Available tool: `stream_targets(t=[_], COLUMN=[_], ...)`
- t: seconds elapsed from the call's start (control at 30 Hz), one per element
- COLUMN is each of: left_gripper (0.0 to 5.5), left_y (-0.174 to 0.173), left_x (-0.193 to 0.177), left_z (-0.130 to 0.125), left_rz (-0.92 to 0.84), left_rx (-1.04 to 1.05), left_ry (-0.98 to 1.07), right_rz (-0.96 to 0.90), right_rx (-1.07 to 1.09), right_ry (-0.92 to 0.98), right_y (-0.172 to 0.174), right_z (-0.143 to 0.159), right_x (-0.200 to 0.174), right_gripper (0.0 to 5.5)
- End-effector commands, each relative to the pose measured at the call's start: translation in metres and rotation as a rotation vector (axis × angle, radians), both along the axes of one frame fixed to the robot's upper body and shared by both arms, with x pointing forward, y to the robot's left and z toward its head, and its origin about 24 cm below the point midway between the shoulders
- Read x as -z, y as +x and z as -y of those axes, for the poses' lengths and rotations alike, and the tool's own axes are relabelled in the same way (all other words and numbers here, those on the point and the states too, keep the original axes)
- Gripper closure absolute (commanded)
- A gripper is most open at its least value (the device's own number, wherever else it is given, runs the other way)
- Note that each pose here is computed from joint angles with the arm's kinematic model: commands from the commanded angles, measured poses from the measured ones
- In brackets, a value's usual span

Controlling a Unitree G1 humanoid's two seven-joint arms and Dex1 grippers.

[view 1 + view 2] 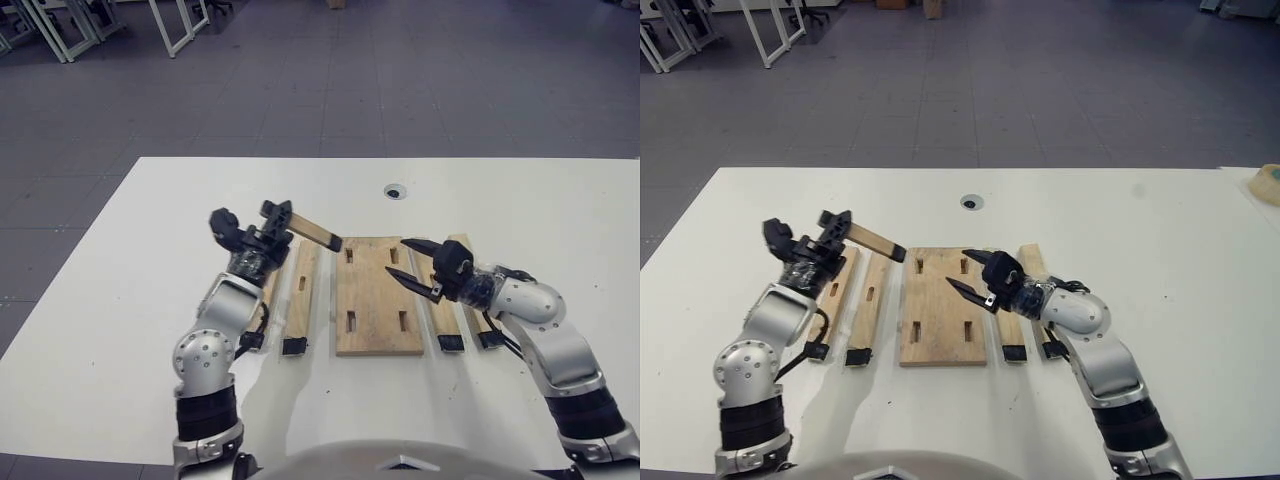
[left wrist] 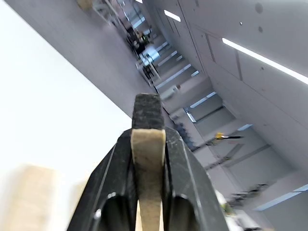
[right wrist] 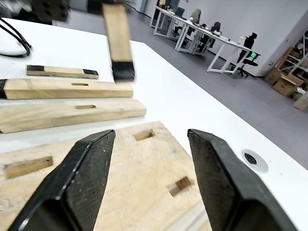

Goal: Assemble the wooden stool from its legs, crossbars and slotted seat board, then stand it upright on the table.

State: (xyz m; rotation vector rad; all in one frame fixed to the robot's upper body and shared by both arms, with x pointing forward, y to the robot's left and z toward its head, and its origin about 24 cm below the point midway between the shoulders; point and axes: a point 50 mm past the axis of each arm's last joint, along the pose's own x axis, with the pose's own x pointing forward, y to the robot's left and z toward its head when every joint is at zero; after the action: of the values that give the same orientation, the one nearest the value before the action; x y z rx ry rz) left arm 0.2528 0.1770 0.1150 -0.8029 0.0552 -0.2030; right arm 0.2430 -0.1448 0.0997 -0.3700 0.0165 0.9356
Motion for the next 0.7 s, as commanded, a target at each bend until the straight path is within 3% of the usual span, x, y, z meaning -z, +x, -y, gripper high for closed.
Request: stream_targets(t=[0.03,0.27,0.53,0.7], left_gripper=[5.09,5.09,5.09,5.09], left_y=[-0.005,-0.02,-0.026,-0.027], left_x=[-0.006,0.021,0.039,0.051], left_z=[-0.022,-0.048,-0.049,-0.044], left_rz=[0.017,-0.081,-0.12,-0.171], left_rx=[-0.066,-0.101,-0.105,-0.069], left_ry=[0.343,0.491,0.486,0.648], right_rz=[-0.023,-0.023,-0.019,-0.014], right_rx=[0.091,0.122,0.111,0.112], right_ry=[-0.044,-0.082,-0.092,-0.093], right_y=[0.0,-0.003,-0.003,-0.002], right_z=[0.014,0.017,0.018,0.018], right_x=[0.008,0.015,0.014,0.013], right_gripper=[2.73,2.73,2.73,2.73])
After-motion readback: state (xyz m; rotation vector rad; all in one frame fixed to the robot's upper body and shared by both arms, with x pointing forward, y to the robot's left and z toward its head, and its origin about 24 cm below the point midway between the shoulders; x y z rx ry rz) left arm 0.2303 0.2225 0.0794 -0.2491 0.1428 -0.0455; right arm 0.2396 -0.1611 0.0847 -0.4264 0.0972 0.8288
